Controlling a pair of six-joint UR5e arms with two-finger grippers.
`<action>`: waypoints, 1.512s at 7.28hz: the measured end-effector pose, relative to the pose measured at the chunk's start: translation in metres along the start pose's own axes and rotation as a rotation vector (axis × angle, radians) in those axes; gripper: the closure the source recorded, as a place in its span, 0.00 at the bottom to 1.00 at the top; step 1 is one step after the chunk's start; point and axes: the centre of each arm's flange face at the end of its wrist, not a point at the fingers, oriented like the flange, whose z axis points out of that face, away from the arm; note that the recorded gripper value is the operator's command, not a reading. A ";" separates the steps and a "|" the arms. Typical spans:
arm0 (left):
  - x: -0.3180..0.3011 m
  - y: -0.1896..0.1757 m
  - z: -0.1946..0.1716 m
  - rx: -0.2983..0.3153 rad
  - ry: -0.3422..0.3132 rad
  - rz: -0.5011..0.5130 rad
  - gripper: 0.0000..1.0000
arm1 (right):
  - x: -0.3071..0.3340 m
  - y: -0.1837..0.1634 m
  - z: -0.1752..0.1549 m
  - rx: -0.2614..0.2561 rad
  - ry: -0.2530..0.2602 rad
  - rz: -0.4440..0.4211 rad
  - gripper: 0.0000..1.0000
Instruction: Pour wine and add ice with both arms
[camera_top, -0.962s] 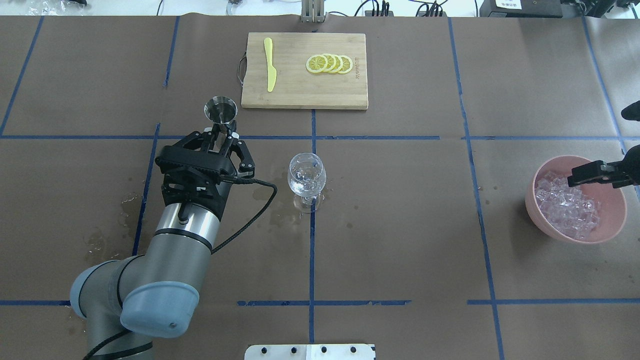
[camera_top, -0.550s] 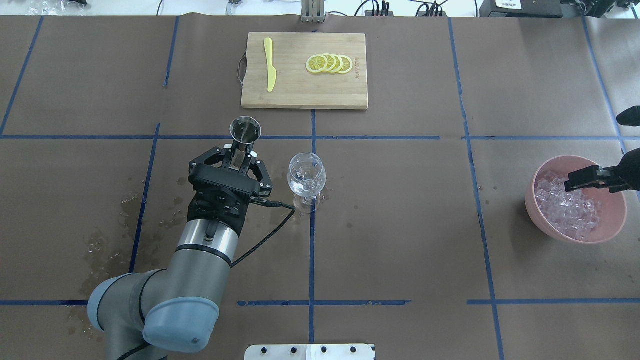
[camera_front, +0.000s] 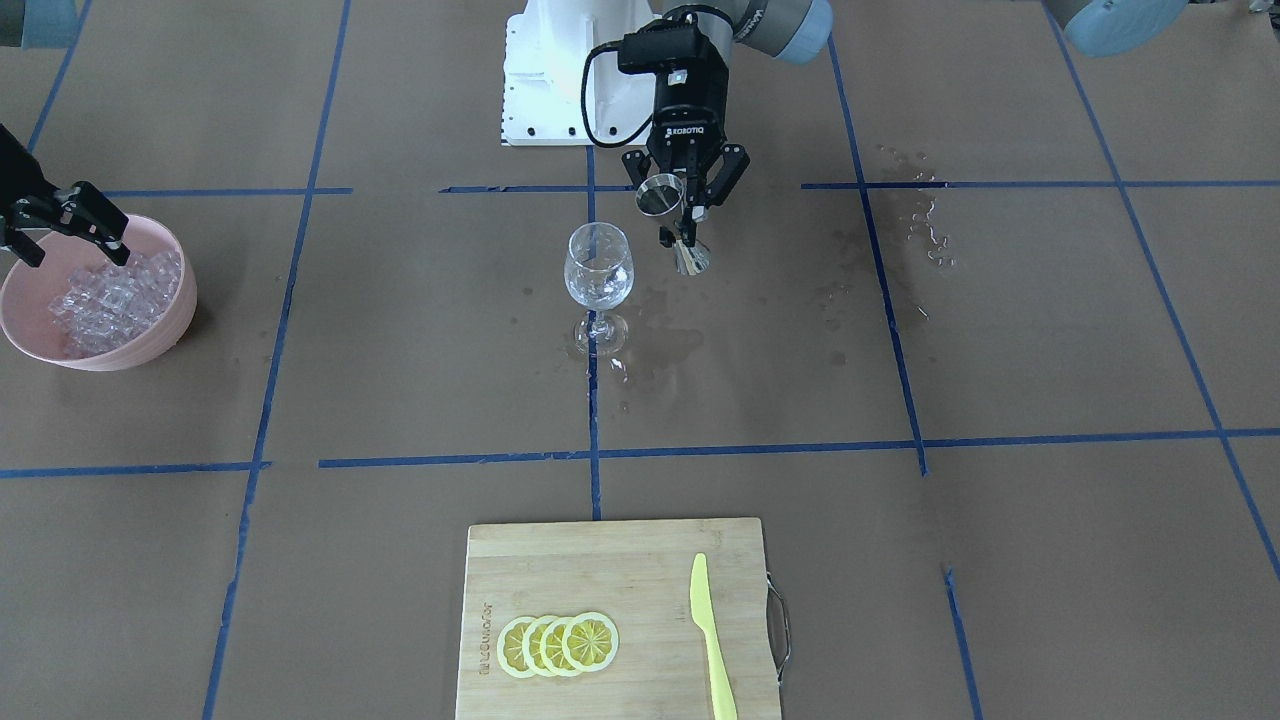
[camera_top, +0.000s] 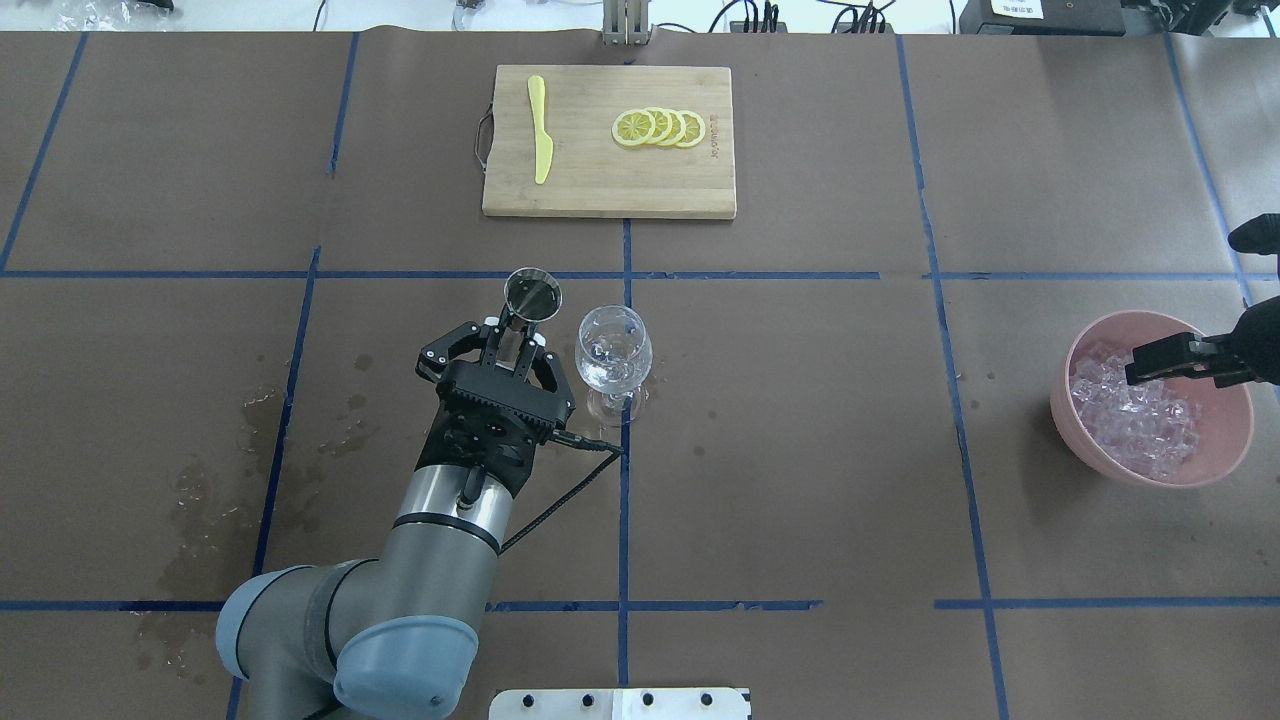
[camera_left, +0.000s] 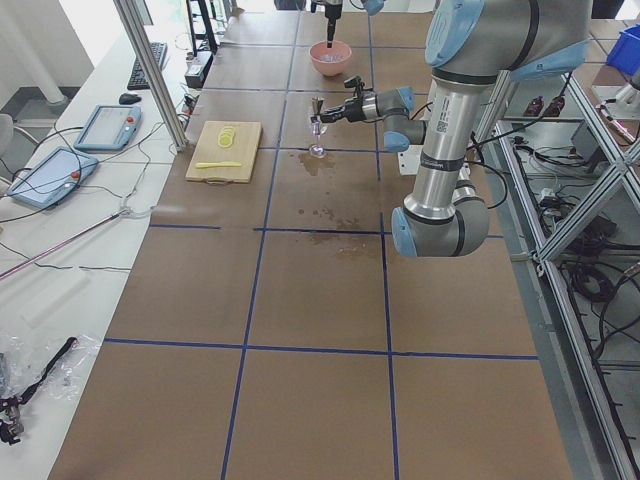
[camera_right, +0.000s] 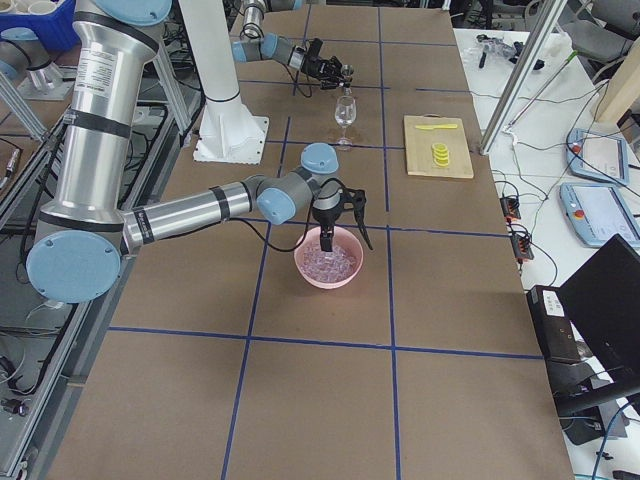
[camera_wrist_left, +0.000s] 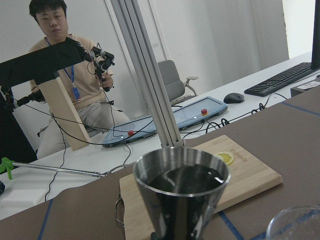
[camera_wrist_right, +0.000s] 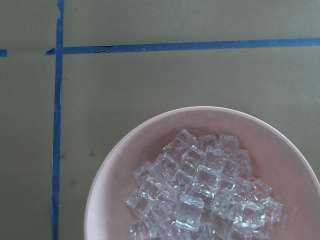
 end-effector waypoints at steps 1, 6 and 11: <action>0.001 0.000 0.000 0.001 -0.001 0.051 1.00 | -0.001 0.000 0.000 0.000 -0.001 0.001 0.00; -0.001 0.000 0.002 0.033 -0.080 0.350 1.00 | -0.006 0.001 0.003 -0.007 -0.005 0.004 0.00; 0.011 -0.002 0.004 0.043 -0.132 0.532 1.00 | -0.011 0.003 0.003 -0.001 -0.019 0.010 0.00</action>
